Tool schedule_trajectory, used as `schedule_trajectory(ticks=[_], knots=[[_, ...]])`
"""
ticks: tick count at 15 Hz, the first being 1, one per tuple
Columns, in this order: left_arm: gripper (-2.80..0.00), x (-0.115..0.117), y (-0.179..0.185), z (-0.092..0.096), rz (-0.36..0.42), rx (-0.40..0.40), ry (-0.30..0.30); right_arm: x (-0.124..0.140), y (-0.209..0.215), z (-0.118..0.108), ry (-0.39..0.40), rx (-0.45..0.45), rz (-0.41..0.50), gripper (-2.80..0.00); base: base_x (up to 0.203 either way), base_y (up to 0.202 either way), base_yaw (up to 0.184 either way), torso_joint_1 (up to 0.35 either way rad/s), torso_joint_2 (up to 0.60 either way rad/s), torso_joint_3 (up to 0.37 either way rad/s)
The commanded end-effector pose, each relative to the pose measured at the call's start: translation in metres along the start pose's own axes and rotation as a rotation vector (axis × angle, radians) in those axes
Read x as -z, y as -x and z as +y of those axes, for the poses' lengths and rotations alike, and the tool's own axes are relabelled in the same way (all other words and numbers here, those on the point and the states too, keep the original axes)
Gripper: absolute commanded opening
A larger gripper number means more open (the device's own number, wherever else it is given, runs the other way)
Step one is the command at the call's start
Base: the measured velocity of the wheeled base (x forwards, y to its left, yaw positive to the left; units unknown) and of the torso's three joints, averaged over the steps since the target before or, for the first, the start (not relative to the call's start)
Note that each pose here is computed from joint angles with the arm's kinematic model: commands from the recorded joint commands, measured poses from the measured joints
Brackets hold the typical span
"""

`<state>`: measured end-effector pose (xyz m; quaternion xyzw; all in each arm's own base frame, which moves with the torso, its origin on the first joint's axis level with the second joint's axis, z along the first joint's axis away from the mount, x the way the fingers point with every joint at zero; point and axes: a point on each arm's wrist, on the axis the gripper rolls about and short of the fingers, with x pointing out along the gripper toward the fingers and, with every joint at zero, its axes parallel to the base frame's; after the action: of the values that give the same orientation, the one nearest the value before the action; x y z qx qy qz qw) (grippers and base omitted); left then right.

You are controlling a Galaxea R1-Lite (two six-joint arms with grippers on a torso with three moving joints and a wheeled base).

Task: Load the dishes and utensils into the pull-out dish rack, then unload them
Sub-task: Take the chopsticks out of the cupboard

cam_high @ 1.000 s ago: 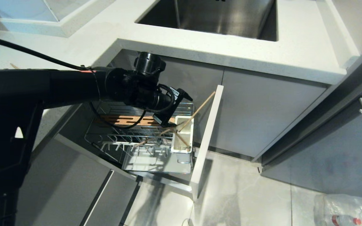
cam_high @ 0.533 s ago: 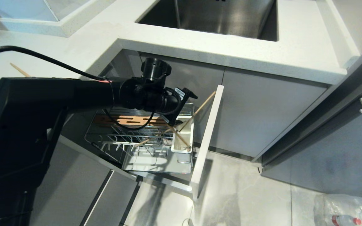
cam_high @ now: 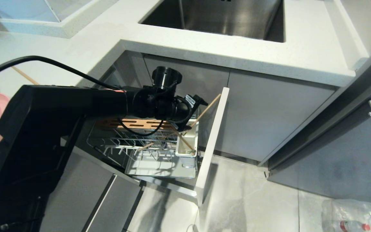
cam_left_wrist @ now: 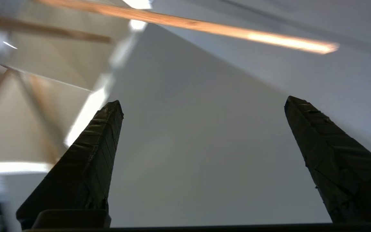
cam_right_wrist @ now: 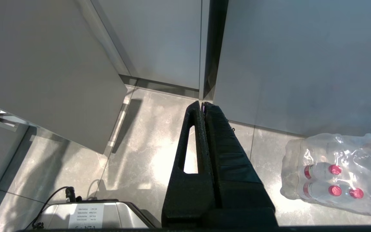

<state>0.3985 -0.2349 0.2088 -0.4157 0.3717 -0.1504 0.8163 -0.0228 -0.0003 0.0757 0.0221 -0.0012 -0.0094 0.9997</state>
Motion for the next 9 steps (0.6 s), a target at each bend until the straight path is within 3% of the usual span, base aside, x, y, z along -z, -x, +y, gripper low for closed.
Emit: schedule_trajectory(ticks=[1,4,9], knots=[[0.00,0.0065,-0.0043,0.0039,-0.028,-0.058,-0.076,-0.0001,0.0000,0.0000,0.000,0.000,-0.001,-2.80,0.000,0.000,0.000,0.000,0.00,0.000],[0.00,0.0096,-0.0033,0.0077,-0.122,-0.179,-0.288,-0.0001,-0.0001,0.0000,0.000,0.000,0.000,-2.80,0.000,0.000,0.000,0.000,0.00,0.000],[0.00,0.0013,0.0000,0.0051,-0.236,-0.234,-0.558,-0.0001,0.0000,0.0000,0.000,-0.001,-0.001,-2.80,0.000,0.000,0.000,0.000,0.00,0.000]])
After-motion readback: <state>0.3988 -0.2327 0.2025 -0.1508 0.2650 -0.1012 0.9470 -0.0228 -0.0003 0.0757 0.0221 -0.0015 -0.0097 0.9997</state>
